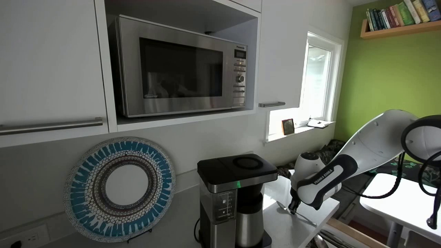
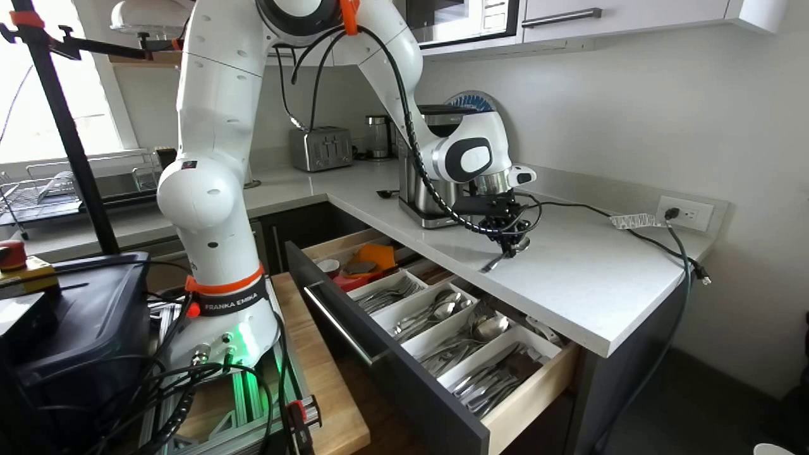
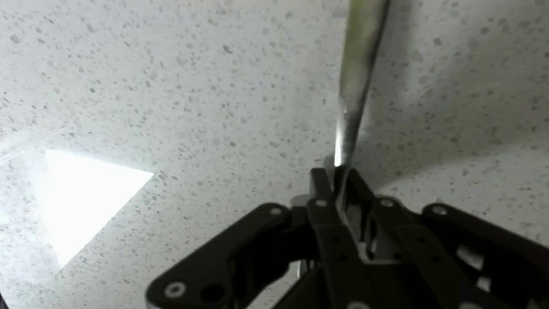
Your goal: Open the top right drawer, remove the spoon from the drawer and put it on the counter
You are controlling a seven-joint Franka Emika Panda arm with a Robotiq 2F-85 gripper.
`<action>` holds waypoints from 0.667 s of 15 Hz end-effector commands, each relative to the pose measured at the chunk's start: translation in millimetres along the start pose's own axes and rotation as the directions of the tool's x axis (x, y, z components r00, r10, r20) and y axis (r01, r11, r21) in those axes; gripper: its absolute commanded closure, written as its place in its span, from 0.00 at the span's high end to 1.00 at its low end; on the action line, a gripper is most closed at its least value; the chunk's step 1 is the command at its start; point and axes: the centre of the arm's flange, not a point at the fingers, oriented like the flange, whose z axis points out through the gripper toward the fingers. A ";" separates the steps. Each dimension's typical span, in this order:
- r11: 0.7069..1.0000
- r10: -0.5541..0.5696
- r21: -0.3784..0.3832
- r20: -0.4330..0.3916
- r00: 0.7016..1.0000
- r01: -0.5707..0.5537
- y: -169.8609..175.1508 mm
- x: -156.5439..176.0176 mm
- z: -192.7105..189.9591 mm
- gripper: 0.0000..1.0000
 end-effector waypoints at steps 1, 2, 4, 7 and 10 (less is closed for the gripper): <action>0.999 0.024 0.027 0.009 1.000 -0.024 -2.7 1.2 1.5 0.47; 0.999 0.028 0.029 0.004 1.000 -0.028 -2.4 2.0 1.0 0.55; 0.999 0.032 0.030 -0.002 0.999 -0.032 -3.1 2.0 -1.0 0.70; 0.998 0.044 0.034 0.006 0.999 -0.044 -2.6 -1.0 -10.7 0.93; 0.996 0.082 0.038 0.038 0.996 -0.083 10.7 -14.7 -30.0 1.00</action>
